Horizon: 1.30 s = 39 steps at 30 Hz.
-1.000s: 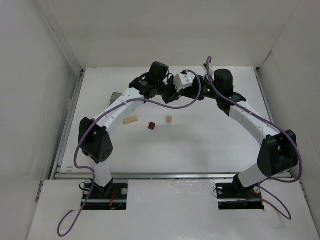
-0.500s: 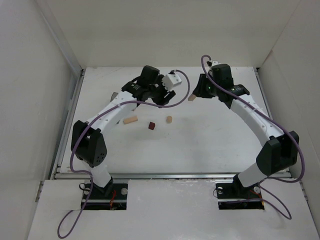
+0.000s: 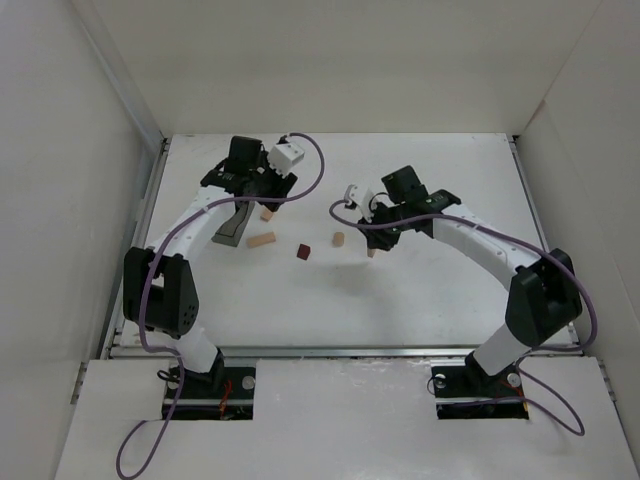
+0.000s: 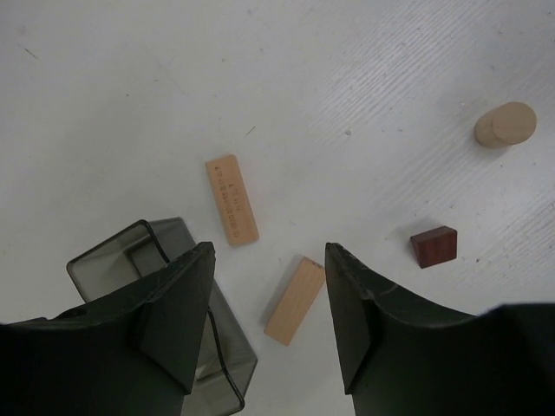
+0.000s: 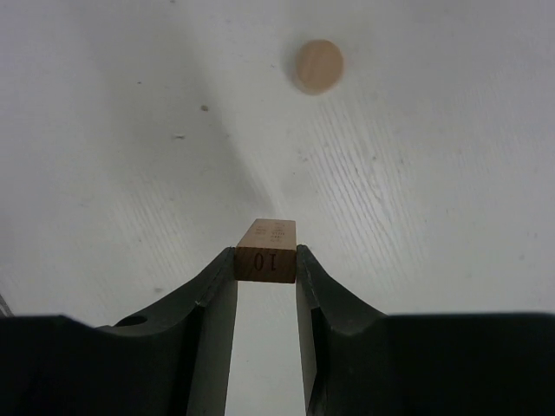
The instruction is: Build the wood block tower
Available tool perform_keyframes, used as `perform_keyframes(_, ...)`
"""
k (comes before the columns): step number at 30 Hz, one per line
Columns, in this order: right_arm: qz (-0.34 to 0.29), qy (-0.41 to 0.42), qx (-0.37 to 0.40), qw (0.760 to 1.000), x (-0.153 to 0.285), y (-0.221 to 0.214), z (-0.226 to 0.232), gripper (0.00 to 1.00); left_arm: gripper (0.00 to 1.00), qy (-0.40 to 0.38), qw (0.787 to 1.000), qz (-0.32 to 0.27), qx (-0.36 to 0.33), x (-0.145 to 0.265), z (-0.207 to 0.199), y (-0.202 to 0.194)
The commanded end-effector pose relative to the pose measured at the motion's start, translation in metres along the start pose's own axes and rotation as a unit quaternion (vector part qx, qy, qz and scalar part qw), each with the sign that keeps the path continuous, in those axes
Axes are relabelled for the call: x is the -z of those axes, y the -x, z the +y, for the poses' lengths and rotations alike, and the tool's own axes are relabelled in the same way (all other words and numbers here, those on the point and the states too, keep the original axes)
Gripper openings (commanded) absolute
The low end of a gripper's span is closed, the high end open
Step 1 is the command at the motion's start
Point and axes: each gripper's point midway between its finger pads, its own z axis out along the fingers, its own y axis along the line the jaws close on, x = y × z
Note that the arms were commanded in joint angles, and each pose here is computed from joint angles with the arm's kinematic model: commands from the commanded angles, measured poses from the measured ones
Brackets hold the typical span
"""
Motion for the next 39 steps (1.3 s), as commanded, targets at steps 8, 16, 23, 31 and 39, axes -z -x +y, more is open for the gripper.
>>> perform_keyframes(8, -0.074, 0.113, 0.196, 0.971, -0.039, 0.032, 0.069, 0.00, 0.50, 0.023, 0.999, -0.022, 0.016, -0.004, 0.017, -0.006)
perform_keyframes(16, -0.098, 0.142, 0.214, 0.962, -0.061, 0.047, 0.090, 0.00, 0.50, 0.028, 0.999, -0.007, 0.039, -0.012, 0.033, -0.022)
perform_keyframes(23, -0.063, 0.162, 0.212, 0.962, -0.077, 0.039, 0.100, 0.03, 0.51, 0.026, 0.999, 0.008, 0.043, -0.019, 0.034, -0.028)
perform_keyframes(31, -0.015, 0.143, 0.212, 0.967, -0.084, 0.020, 0.096, 0.24, 0.52, 0.025, 0.999, 0.011, 0.044, -0.020, 0.034, -0.028)
perform_keyframes(39, -0.026, 0.130, 0.213, 0.968, -0.078, 0.023, 0.094, 1.00, 0.55, 0.015, 0.999, 0.011, 0.046, -0.025, 0.032, -0.028)
